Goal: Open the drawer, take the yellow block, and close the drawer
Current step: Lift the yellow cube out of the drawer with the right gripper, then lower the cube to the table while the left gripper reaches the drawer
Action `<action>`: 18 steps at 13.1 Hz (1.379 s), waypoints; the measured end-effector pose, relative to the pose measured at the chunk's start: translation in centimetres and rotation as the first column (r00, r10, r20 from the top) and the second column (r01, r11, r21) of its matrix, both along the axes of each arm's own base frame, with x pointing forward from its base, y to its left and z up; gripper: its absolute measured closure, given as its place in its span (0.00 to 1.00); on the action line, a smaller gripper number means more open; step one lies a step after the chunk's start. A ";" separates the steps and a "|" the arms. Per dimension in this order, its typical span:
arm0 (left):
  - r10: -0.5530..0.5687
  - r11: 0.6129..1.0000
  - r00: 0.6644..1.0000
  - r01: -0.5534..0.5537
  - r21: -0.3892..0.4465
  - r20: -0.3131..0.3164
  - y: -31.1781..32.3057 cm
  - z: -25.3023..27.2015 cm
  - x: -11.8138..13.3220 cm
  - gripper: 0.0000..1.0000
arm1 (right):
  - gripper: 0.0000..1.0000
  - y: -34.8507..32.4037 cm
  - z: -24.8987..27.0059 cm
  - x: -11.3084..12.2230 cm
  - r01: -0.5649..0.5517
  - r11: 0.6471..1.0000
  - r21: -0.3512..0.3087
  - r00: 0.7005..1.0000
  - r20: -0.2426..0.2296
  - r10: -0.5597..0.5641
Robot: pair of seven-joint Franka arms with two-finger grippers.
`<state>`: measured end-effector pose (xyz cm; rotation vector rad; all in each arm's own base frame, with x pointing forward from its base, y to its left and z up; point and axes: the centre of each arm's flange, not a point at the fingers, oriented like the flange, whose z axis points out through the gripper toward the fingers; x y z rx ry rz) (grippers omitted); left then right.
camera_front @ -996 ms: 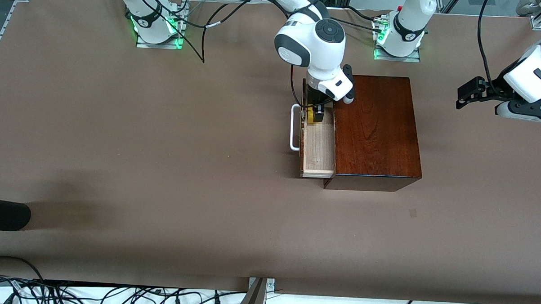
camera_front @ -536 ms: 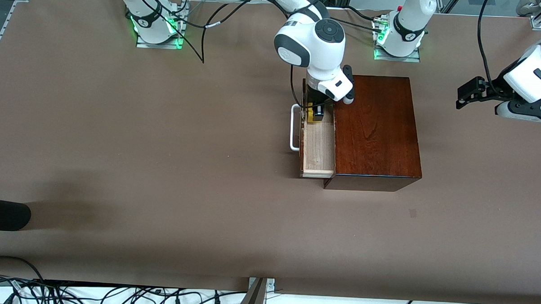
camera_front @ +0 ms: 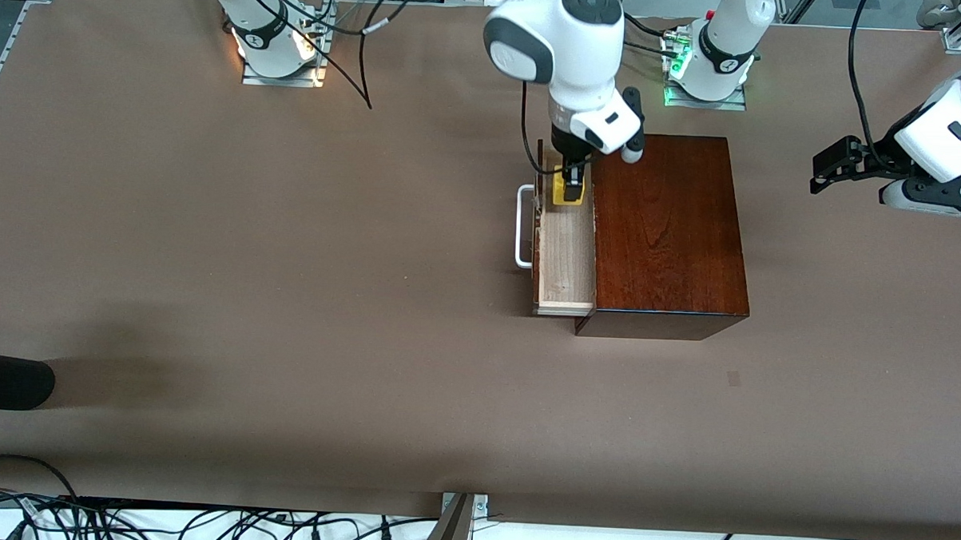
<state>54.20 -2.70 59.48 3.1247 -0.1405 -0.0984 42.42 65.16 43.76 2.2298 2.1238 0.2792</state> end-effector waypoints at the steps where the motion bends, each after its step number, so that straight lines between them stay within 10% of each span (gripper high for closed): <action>1: 0.000 1.000 1.000 0.000 0.000 0.000 0.0 0.0 0.0 0.00 | 0.44 -1.1 2.4 0.6 0.033 0.999 0.007 0.999 0.008 -0.033; 7: -0.019 1.000 0.999 0.019 -0.009 -0.044 -1.1 -0.1 -0.5 0.00 | 0.44 -13.4 12.4 9.4 0.368 0.929 0.020 0.927 0.064 -0.369; 10: -0.148 0.982 0.970 0.121 -0.145 -0.191 -4.8 -1.7 -1.3 0.00 | 0.44 -22.6 14.2 15.5 0.533 0.844 0.050 0.846 -0.017 -0.533; 14: -0.550 0.820 0.816 0.489 -0.297 -0.176 -11.2 -5.5 -0.3 0.00 | 0.44 -39.5 11.0 22.2 0.736 0.677 0.005 0.673 -0.119 -0.730; 18: -0.746 0.653 0.658 0.695 -0.301 -0.101 -24.2 -8.9 -1.8 0.00 | 0.44 -50.3 1.6 23.1 0.830 0.551 -0.082 0.534 -0.162 -0.830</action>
